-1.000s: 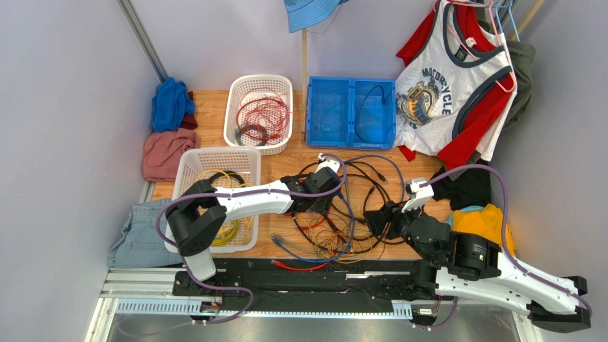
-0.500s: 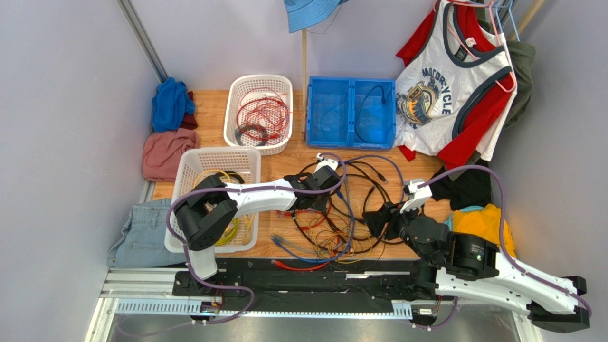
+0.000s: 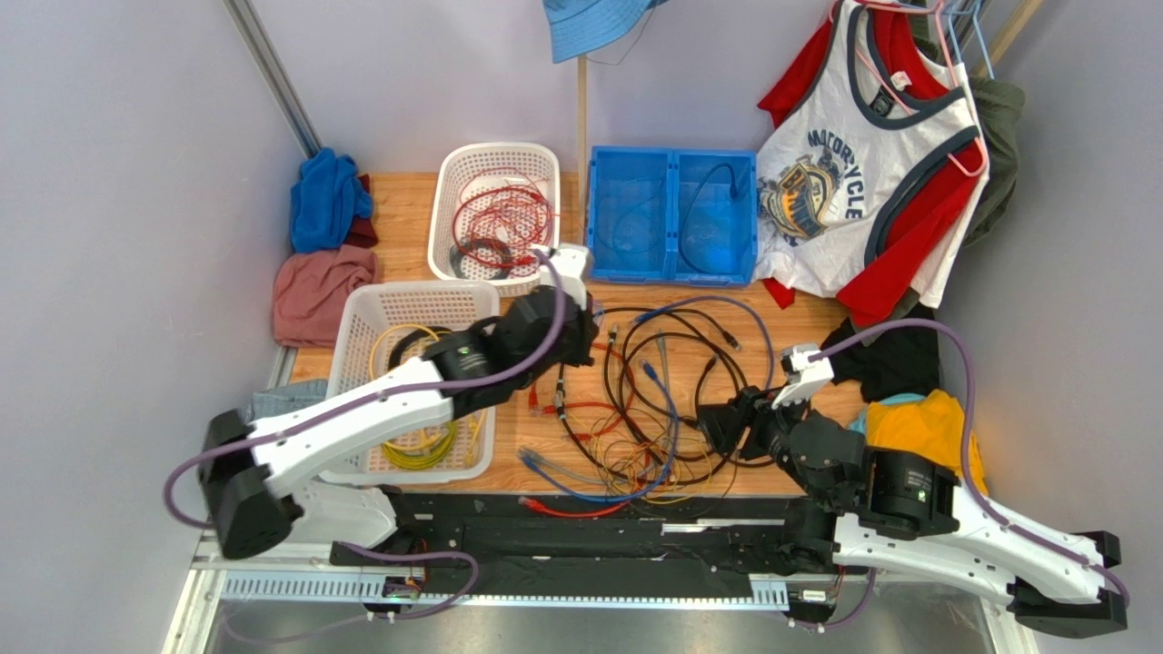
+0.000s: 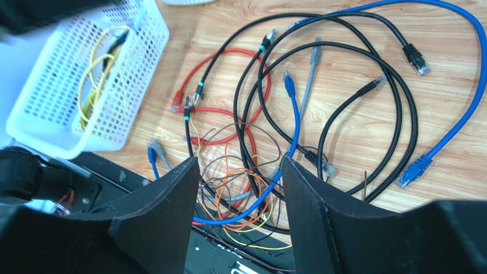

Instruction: Untangle the cables

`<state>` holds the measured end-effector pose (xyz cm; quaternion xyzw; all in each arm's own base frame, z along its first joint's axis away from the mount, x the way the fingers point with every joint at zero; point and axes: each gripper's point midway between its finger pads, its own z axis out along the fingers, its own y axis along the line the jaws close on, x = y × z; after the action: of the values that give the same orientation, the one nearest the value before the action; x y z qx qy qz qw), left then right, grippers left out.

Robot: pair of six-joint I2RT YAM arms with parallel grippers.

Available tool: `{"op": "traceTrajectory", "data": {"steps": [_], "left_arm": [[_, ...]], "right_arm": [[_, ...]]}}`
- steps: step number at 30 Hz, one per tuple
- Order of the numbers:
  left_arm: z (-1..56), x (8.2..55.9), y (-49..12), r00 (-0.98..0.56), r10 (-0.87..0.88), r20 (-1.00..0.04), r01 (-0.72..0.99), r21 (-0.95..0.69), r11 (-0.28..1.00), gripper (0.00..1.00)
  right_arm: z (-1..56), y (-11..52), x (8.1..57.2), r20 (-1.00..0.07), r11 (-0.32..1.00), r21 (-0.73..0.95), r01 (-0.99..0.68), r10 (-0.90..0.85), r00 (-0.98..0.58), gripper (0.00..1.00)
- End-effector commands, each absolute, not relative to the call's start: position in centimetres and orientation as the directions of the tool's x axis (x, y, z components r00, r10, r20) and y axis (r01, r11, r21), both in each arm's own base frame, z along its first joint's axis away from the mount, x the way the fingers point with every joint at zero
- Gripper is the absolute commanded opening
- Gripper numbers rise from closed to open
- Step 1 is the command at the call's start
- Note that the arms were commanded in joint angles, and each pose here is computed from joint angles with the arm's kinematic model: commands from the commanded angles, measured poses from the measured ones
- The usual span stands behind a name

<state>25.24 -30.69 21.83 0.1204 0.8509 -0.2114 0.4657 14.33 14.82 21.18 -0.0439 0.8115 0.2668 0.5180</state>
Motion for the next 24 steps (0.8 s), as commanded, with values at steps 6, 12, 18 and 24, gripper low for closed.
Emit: {"op": "traceTrajectory", "data": {"steps": [6, 12, 18, 24], "left_arm": [[34.7, 27.6, -29.9, -0.265, -0.077, -0.961, 0.469, -0.198, 0.860, 0.00], [33.2, 35.6, -32.9, -0.358, -0.078, -0.930, 0.460, -0.248, 0.853, 0.00], [30.9, 44.2, -35.3, -0.417, -0.081, -0.905, 0.443, -0.280, 0.852, 0.00], [28.0, 49.8, -37.2, -0.462, -0.100, -0.881, 0.443, -0.327, 0.835, 0.00]], "right_arm": [[22.9, 11.9, 14.7, -0.833, 0.807, 0.518, -0.285, 0.400, -0.383, 0.57], [23.3, 11.7, 15.0, -0.849, 0.825, 0.491, -0.281, 0.380, -0.367, 0.57], [23.5, 11.8, 15.6, -0.872, 0.850, 0.451, -0.271, 0.354, -0.339, 0.57], [22.4, 12.7, 15.8, -0.867, 0.847, 0.457, -0.272, 0.356, -0.348, 0.57]]}}
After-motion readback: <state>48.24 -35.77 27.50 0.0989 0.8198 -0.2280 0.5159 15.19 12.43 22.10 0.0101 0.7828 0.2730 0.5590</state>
